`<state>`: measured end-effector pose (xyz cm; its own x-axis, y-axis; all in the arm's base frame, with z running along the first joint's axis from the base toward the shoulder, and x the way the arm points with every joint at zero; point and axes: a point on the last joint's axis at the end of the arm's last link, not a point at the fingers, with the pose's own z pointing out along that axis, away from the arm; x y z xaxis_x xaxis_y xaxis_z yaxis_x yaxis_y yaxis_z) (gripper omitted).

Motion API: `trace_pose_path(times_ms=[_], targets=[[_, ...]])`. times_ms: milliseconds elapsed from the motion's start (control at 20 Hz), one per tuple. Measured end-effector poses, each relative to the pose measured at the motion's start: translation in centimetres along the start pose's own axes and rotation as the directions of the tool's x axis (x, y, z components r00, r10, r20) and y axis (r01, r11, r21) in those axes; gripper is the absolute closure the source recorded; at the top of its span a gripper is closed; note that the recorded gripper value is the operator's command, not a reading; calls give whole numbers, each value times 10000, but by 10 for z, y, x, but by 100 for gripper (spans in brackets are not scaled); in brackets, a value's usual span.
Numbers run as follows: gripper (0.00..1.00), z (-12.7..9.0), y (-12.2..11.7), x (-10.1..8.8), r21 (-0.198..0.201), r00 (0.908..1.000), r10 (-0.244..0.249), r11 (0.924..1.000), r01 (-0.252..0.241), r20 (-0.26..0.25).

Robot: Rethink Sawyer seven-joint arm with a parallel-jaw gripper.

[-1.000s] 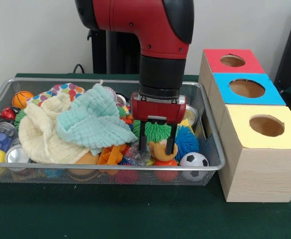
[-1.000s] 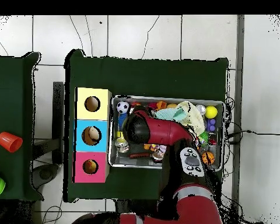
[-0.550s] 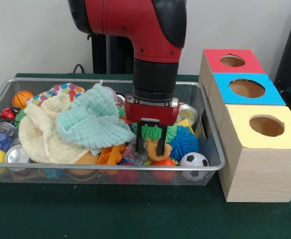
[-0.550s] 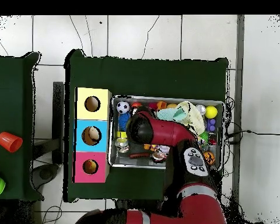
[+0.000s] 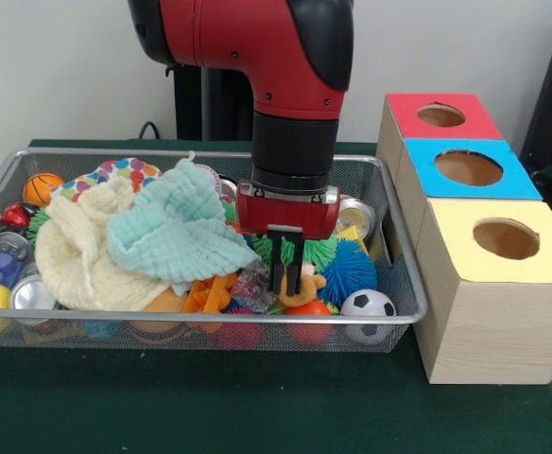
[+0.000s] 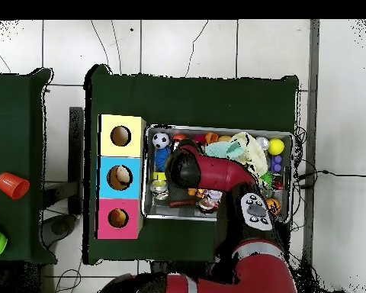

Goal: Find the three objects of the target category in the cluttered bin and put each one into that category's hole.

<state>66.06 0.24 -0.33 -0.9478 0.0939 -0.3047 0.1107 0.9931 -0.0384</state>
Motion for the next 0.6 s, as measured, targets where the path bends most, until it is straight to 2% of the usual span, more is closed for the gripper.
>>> trace_pose_path(times_ms=[600], targets=[[100,0,2,-1,-107,10000,56,9999,-56,-45]])
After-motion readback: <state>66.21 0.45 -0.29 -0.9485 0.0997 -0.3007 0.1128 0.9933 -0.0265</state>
